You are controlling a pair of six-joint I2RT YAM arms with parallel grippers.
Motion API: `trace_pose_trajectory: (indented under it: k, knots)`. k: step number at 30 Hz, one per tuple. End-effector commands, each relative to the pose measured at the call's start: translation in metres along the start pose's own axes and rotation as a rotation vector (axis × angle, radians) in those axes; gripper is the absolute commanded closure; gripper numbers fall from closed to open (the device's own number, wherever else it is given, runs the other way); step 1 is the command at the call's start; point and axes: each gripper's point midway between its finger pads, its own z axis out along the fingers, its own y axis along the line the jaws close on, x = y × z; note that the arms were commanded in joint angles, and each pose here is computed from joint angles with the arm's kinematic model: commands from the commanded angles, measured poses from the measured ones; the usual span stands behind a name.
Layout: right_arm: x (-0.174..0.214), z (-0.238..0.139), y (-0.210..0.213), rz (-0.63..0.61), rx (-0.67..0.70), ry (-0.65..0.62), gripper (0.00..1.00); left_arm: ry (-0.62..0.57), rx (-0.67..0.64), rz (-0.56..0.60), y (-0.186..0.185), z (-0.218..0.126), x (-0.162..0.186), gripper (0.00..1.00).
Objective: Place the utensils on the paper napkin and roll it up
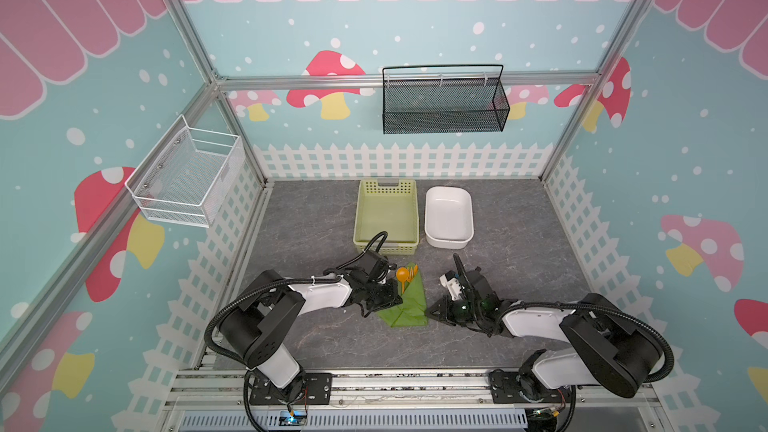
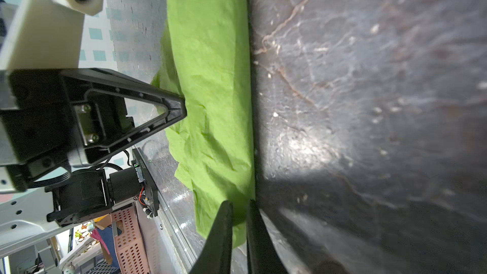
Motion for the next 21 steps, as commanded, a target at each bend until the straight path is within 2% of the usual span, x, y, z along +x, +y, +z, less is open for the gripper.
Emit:
trace_pose_trajectory:
  k: [1,5,12,21]
  knots:
    - [-0.007,-0.005,0.002,-0.023,0.042,-0.022,0.84,0.029,-0.002,0.010,0.001,0.003,0.003,0.97]
    - [-0.012,-0.009,0.019,-0.054,-0.002,-0.028,0.85,0.036,-0.004,0.011,0.002,0.004,0.004,0.97]
    - [-0.005,-0.012,0.045,-0.096,-0.139,0.012,0.92,0.042,0.000,0.010,0.002,0.005,0.005,0.97]
    - [0.019,-0.004,0.035,-0.074,-0.200,0.106,0.94,0.045,0.000,0.011,0.003,0.006,0.005,0.97]
